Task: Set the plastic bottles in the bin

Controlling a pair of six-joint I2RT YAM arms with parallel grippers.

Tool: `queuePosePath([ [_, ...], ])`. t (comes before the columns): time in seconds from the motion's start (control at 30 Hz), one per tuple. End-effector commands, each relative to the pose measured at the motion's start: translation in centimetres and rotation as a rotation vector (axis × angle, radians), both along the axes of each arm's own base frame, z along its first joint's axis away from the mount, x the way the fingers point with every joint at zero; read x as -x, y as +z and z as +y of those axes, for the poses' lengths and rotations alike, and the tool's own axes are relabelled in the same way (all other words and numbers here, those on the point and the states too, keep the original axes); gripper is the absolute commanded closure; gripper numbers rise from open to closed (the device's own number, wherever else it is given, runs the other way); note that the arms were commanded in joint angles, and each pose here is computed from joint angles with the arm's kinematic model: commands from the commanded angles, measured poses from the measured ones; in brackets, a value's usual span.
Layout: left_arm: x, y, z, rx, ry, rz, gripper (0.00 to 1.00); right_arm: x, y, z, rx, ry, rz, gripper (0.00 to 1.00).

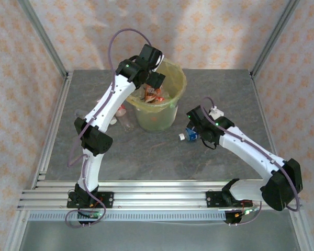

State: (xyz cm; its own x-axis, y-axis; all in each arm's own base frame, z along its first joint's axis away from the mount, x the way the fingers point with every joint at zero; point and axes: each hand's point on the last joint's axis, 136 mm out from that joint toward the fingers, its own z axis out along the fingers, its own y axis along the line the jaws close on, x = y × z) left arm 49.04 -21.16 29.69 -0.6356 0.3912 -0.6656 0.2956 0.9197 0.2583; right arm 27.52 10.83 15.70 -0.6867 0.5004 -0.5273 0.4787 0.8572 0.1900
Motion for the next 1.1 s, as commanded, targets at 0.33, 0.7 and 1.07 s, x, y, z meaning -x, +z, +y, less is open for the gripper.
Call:
queuePosePath([
  [0.33, 5.9, 10.2, 6.7, 0.158, 0.250, -0.285, 0.00, -1.4, -4.5, 1.1, -0.145, -0.072, 0.055, 0.01],
  [0.7, 11.9, 11.8, 12.3, 0.297, 0.436, -0.458, 0.00, -3.4, -6.9, 0.9, -0.259, -0.120, 0.053, 0.01],
  [1.07, 16.1, 11.3, 17.0, 0.347, 0.598, -0.568, 0.00, -5.8, -8.4, 1.3, -0.259, -0.117, 0.081, 0.01],
])
